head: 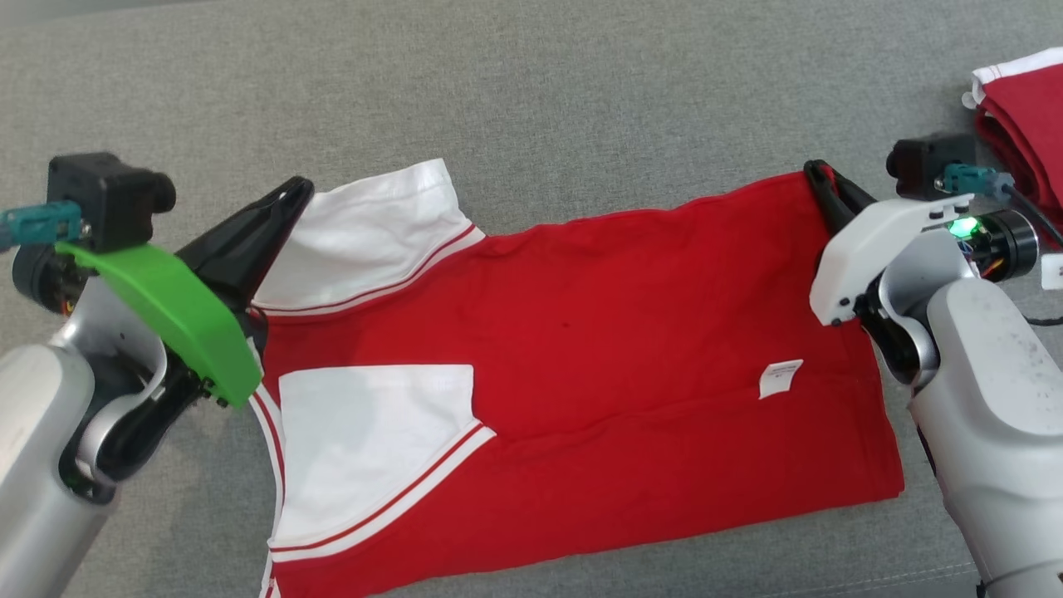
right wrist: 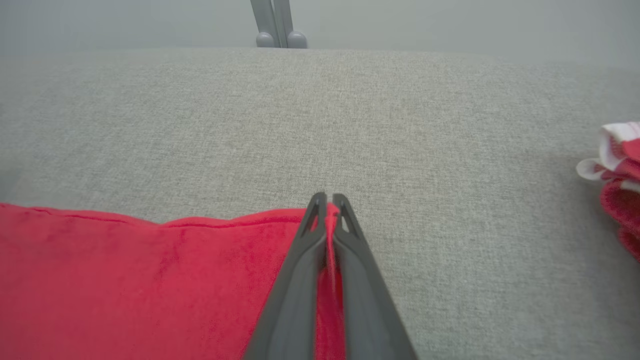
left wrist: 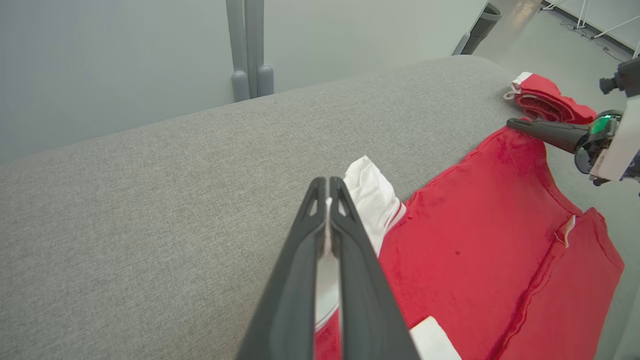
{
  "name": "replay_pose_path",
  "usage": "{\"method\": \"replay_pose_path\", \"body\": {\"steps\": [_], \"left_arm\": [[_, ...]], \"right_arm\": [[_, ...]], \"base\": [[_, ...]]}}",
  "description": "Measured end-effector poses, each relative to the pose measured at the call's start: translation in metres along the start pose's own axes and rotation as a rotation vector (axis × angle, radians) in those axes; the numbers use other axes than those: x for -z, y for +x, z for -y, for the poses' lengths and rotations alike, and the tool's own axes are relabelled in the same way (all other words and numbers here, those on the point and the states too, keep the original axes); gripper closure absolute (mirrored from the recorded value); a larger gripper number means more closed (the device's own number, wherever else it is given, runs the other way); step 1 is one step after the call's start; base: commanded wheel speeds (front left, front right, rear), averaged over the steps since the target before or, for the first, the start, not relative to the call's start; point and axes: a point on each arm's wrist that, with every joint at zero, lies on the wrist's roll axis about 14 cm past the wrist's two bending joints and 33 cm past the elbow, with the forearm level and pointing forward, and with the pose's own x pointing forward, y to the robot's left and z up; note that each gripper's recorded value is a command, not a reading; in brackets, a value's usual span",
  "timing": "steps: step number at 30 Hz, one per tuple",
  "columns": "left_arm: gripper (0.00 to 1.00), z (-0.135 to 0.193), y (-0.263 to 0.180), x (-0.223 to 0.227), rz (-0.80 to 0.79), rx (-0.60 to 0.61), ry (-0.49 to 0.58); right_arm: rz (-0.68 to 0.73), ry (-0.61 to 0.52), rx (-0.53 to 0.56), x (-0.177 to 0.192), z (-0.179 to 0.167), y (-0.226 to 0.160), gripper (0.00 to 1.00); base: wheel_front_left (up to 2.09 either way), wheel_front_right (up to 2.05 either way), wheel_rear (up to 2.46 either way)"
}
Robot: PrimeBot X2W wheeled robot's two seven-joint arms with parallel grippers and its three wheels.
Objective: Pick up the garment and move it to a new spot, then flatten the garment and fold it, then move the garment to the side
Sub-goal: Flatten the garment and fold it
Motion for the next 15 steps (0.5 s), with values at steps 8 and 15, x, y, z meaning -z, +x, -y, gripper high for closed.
{"method": "replay_pose_path", "body": {"steps": [8, 15], "left_arm": [[1.0, 0.02, -0.046, 0.016, 0.067, -0.054, -0.107], [1.0, 0.042, -0.08, 0.05, 0.061, -0.101, -0.239]], "right_arm": [[0.088, 0.0, 0.011, -0.002, 0.003, -0.044, 1.0], [0.1, 0.027, 0.015, 0.011, -0.006, -0.076, 1.0]], "base": [[0.0, 0.0, 0.0], [0.0, 0.0, 0.0]]}}
